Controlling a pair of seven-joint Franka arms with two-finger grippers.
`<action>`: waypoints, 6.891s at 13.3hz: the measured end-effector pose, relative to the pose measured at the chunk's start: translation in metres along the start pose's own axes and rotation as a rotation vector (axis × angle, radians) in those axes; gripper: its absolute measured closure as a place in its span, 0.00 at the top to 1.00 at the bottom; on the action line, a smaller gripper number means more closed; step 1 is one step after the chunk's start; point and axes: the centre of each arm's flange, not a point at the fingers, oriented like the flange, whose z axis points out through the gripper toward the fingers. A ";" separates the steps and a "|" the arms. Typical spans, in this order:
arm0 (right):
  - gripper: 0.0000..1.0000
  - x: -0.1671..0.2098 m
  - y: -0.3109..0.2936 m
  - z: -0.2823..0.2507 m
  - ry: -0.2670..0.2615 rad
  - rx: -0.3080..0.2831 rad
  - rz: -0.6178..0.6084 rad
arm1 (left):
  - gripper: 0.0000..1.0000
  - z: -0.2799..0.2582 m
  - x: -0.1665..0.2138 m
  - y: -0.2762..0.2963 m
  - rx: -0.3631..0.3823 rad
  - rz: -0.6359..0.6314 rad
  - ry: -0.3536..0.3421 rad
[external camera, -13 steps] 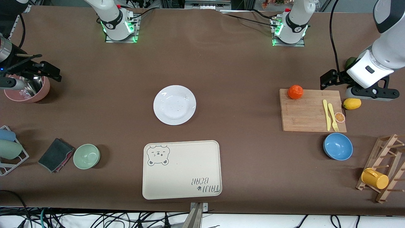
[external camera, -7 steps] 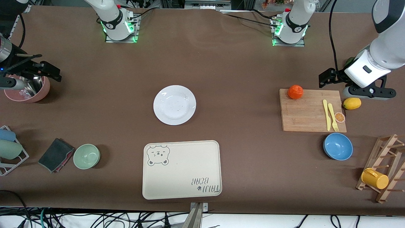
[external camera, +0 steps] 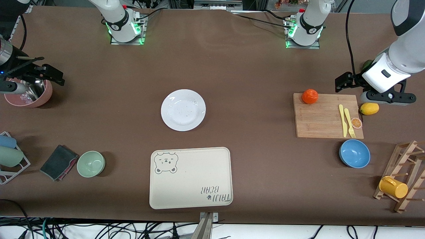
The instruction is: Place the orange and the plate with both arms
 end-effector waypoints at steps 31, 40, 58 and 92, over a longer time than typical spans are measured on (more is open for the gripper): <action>1.00 -0.001 0.000 0.000 -0.005 0.000 0.000 | 1.00 0.292 -0.065 0.036 0.166 0.217 -0.172; 1.00 -0.001 0.000 0.001 -0.005 0.000 0.000 | 1.00 0.330 -0.069 0.033 0.165 0.233 -0.224; 1.00 -0.001 0.000 0.001 -0.006 0.000 0.000 | 0.78 0.377 -0.076 0.026 0.193 0.285 -0.225; 1.00 -0.002 0.001 0.002 -0.016 -0.001 0.002 | 0.78 0.328 -0.013 0.514 -0.304 -0.652 -0.120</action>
